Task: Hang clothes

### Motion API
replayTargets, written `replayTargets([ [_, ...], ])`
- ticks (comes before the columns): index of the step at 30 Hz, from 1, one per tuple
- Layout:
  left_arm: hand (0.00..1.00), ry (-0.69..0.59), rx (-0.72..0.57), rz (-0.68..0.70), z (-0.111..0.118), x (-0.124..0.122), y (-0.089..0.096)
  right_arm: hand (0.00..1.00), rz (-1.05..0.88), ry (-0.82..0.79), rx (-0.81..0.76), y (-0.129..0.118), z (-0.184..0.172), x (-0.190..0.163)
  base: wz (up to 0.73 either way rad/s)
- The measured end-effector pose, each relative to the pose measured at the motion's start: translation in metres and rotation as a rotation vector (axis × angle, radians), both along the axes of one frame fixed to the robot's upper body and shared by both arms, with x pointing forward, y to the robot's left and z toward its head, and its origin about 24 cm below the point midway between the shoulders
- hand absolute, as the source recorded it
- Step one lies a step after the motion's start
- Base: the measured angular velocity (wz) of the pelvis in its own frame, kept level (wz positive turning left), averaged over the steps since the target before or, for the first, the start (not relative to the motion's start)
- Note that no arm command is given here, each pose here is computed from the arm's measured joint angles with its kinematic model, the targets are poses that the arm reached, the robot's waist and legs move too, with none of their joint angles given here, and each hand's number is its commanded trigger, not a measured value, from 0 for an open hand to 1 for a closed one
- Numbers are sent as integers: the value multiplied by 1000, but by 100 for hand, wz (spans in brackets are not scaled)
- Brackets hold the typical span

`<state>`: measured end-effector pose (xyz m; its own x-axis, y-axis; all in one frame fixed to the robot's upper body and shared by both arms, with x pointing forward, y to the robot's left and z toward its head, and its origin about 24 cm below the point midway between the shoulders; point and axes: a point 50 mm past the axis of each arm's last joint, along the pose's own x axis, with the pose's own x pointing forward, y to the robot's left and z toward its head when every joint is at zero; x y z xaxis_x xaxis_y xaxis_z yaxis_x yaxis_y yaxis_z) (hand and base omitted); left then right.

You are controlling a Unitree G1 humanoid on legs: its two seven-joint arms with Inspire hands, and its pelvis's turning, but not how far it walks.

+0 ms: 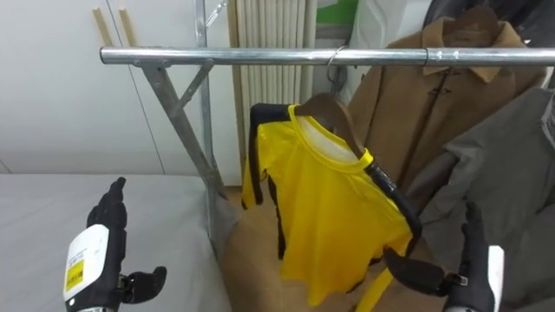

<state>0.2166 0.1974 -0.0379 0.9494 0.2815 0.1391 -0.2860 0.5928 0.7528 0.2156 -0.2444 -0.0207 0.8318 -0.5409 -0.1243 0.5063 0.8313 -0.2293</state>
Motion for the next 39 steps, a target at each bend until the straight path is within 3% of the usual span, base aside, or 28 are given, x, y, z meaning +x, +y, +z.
replayTargets([
  [14,0,48,-31,26,-10,-15,6,0,-71,42,54,-7,-15,-22,-3],
  [20,0,159,-12,59,-31,-32,14,0,-64,226,114,-13,-52,-50,-3],
  [28,0,337,-43,147,-61,-71,31,0,-113,582,245,-19,-111,-122,0],
  [34,0,491,-51,201,-79,-102,42,0,-169,763,330,-15,-131,-174,0],
  [39,0,551,-60,241,-86,-114,48,0,-145,829,359,-12,-136,-191,0],
])
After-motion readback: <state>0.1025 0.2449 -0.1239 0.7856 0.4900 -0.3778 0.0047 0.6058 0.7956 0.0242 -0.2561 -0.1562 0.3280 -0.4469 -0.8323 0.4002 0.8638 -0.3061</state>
